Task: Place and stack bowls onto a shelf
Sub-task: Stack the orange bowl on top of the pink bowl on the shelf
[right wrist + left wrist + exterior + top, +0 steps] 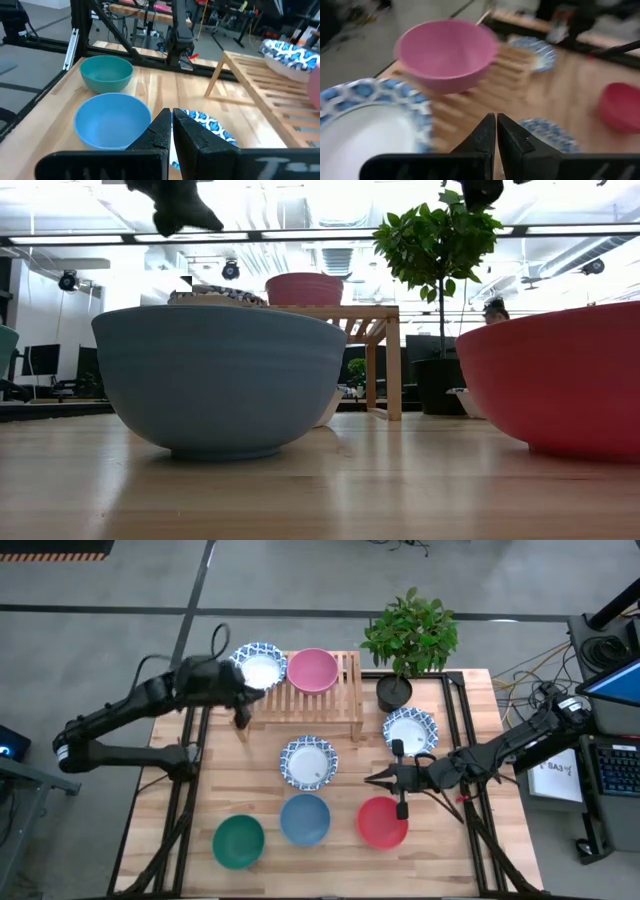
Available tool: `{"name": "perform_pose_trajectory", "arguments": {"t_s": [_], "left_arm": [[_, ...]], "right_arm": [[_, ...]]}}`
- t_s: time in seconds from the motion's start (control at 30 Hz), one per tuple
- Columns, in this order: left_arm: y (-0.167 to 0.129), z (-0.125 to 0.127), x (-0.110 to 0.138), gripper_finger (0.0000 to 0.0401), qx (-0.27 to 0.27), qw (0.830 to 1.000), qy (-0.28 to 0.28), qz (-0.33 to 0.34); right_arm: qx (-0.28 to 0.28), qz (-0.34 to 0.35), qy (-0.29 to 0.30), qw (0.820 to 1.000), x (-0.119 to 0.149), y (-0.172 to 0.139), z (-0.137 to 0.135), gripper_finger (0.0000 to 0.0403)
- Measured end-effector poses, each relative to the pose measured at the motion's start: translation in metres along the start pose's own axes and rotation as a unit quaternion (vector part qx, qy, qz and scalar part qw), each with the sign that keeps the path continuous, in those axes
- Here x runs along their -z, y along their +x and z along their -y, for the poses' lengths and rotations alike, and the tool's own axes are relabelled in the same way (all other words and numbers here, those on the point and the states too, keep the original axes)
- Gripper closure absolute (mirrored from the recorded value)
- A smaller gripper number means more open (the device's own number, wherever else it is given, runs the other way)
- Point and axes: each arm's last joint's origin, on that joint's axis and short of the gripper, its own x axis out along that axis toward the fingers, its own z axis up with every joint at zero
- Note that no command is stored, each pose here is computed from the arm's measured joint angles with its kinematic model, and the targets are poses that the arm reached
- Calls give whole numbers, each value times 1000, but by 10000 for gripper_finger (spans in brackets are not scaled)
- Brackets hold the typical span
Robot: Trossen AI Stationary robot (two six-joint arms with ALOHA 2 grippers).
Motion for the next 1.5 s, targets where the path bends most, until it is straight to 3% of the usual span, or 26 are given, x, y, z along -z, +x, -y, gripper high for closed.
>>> {"name": "perform_pose_trajectory", "arguments": {"t_s": [0.23, 0.47, 0.6, 0.77, 0.9, 1.07, 1.27, 1.5], "left_arm": [[-22, 28, 33, 401, 96, 990, 19, 103], [-24, 33, 62, 401, 129, 974, 54, 179], [-20, 32, 72, 401, 128, 972, 55, 187], [-19, 31, 74, 401, 127, 973, 59, 184], [-22, 31, 71, 401, 127, 973, 59, 186], [-22, 31, 71, 401, 127, 973, 59, 185], [-19, 32, 72, 401, 128, 975, 51, 172], [-6, 33, 80, 401, 128, 986, 26, 108]], "right_arm": [[44, -1, 107, 993, 3, 6, 0, 394], [86, -23, 265, 960, 11, 8, 7, 394], [145, -104, 361, 915, 27, 6, 18, 394], [272, -232, 439, 825, 42, -6, 36, 394], [311, -284, 446, 790, 41, -9, 45, 394], [315, -299, 428, 792, 35, -3, 52, 394], [292, -303, 396, 816, 19, 7, 53, 394], [262, -307, 343, 848, 11, 27, 50, 394]]}}
